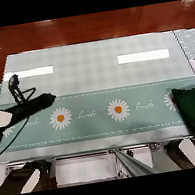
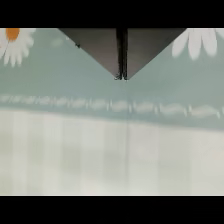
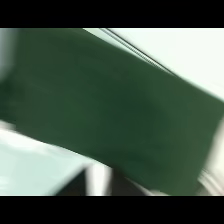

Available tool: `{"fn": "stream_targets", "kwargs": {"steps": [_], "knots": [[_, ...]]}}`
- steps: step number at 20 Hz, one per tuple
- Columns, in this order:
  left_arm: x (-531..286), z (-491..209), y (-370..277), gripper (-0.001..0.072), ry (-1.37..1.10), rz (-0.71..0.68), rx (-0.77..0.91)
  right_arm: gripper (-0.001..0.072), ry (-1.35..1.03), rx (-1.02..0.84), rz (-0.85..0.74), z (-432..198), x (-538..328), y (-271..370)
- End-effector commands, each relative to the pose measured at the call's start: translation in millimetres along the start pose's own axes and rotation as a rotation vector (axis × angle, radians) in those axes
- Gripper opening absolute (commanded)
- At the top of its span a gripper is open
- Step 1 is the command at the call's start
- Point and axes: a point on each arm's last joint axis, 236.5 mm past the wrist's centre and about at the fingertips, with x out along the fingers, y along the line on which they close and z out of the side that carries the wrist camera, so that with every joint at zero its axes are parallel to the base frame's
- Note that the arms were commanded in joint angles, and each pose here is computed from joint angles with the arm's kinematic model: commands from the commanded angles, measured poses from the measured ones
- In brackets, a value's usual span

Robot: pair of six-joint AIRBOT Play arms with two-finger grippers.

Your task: Fold the shirts.

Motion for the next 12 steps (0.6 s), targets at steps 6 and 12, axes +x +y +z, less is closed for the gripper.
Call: {"fn": "stream_targets", "kwargs": {"steps": [6,12], "knots": [[-47.3,160.3,-131.0,0.0034,-0.125,-0.177,0.303,0.0030,-0.311,-0.678,0.717,10.5,-82.3,347.8],[36.2,72.9,-42.0,0.0035,0.200,0.166,0.294,0.0029,-0.008,-1.041,0.225,-124.4,118.0,365.3]]}}
